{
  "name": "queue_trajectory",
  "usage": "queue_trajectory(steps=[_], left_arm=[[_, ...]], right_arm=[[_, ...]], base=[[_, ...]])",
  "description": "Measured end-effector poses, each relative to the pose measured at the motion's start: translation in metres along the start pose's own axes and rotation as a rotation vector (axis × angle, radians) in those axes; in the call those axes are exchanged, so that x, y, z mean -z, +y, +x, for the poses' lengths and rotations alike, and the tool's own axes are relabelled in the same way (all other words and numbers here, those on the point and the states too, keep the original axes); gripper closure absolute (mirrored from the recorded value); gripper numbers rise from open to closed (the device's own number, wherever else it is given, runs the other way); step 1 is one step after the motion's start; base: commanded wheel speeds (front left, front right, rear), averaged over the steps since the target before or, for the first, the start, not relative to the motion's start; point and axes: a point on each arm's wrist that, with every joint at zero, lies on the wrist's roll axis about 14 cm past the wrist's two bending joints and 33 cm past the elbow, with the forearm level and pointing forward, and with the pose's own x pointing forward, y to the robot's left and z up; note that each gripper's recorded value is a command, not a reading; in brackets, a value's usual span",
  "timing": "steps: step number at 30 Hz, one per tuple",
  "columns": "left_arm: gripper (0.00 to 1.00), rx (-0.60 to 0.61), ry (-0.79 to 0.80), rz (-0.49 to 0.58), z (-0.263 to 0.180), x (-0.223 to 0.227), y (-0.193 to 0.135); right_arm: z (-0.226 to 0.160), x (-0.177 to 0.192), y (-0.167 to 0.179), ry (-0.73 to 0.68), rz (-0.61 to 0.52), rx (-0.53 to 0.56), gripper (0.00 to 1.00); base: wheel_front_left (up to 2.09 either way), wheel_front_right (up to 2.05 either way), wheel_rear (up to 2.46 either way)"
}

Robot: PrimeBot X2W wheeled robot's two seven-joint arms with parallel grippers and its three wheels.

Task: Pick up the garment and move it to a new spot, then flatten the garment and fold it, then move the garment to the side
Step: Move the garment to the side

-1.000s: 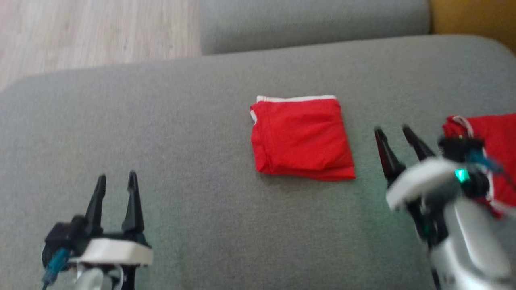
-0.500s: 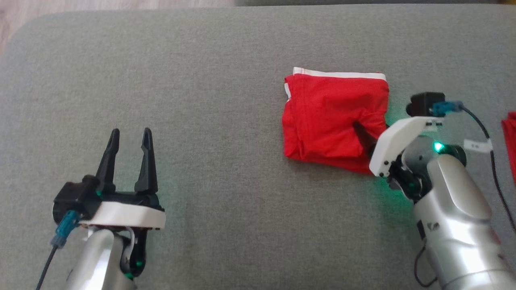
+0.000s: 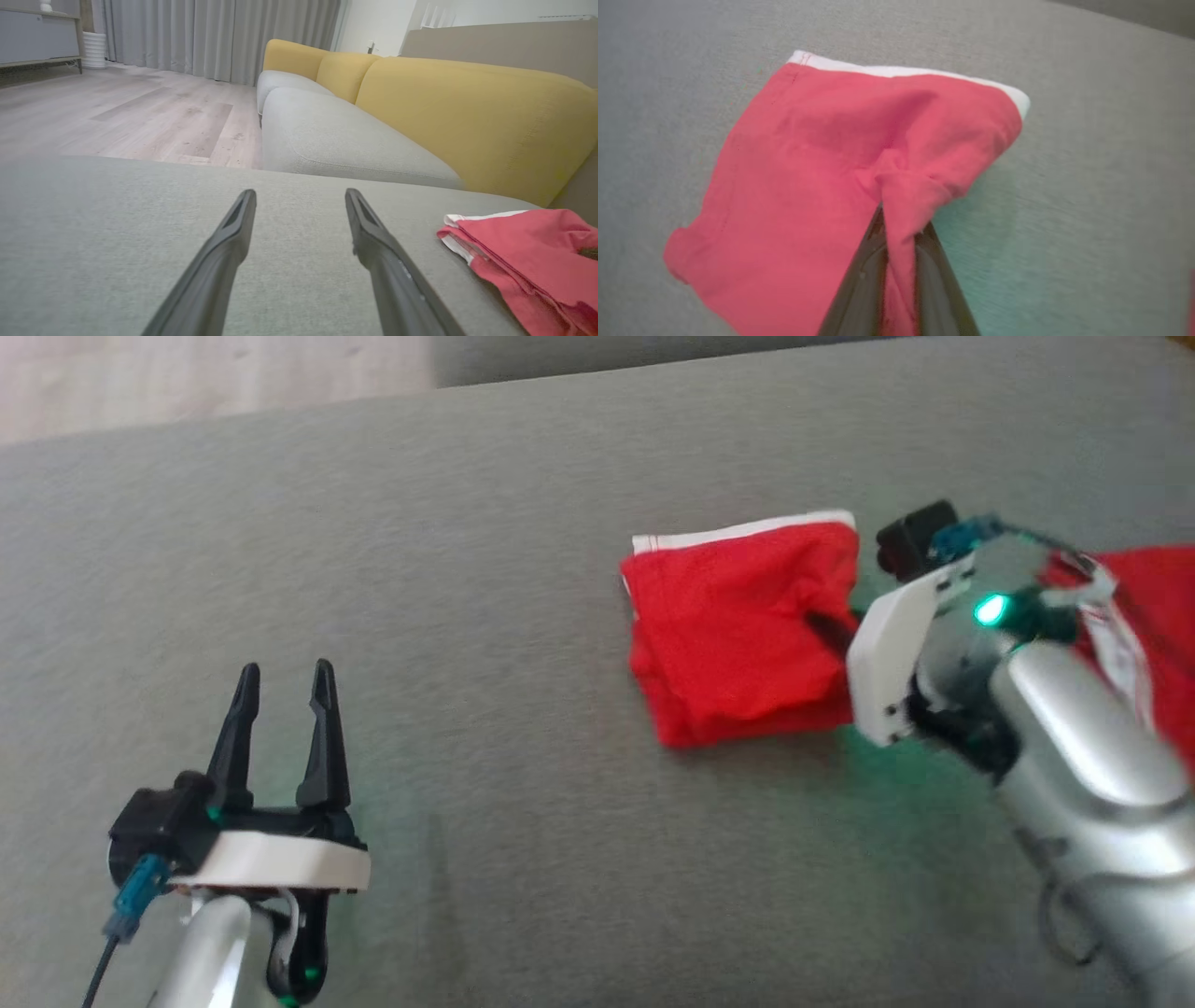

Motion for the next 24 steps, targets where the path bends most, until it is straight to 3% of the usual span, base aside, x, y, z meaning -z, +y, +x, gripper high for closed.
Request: queue_trajectory(steps=[8,15,19,24], left_arm=[[0.00,0.148,-0.006,-0.020,0.034,0.006,-0.049],[0.00,0.219,0.018,-0.033,0.065,0.026,-0.068],[0.00,0.245,0.041,-0.041,0.082,0.041,-0.071],[0.00,0.273,0.069,-0.044,0.095,0.059,-0.075]], right_arm=[[-0.070,0.010,-0.104,0.067,-0.131,0.236,1.00],[-0.089,0.037,-0.166,0.187,-0.204,0.375,1.00],[-0.108,0.063,-0.215,0.275,-0.162,0.486,1.00],[-0.121,0.085,-0.248,0.324,-0.122,0.579,1.00]], base=[[0.00,0.00,0.00],[0.00,0.00,0.00],[0.00,0.00,0.00],[0.00,0.00,0.00]])
